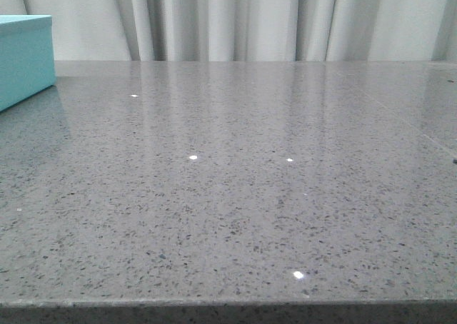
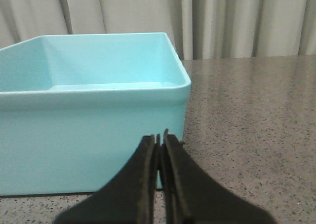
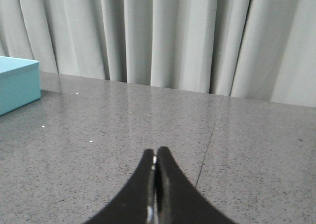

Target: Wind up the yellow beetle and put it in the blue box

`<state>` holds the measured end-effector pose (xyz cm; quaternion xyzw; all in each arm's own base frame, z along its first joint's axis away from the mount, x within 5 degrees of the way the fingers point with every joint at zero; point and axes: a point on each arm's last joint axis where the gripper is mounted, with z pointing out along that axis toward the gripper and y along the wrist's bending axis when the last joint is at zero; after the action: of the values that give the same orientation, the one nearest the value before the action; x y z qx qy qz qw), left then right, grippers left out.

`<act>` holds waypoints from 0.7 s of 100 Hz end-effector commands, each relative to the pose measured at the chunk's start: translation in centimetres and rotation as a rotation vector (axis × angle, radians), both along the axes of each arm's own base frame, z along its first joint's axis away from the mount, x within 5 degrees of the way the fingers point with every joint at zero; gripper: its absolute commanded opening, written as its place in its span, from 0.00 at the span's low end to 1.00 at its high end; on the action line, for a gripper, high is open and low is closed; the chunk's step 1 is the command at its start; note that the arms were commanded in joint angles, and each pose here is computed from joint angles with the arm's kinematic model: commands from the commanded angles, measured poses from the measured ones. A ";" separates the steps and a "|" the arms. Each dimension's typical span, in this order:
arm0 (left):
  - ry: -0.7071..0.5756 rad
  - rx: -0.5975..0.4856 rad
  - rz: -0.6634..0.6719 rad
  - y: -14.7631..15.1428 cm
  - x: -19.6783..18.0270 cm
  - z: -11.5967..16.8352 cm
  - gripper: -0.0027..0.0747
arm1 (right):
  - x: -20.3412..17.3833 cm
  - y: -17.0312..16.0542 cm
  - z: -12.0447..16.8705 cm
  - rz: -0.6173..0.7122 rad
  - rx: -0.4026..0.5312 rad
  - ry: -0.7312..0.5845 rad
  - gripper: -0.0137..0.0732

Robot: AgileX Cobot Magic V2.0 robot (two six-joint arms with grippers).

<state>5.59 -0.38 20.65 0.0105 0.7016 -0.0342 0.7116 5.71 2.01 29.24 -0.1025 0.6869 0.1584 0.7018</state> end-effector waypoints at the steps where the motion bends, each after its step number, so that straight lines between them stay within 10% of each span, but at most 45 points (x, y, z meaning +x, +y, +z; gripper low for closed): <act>1: -0.087 -0.012 0.004 0.1 -0.2 0.1 0.01 | -0.2 0.1 1.4 0.015 -0.009 -0.099 0.02; 70: -0.087 -0.012 0.004 0.1 -0.2 0.1 0.01 | 0.1 -1.4 -4.6 -0.268 0.030 -0.155 0.02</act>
<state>5.59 -0.38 20.65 0.0105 0.7016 -0.0342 0.7116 6.10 0.92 24.04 -0.0265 0.6726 0.0809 0.7351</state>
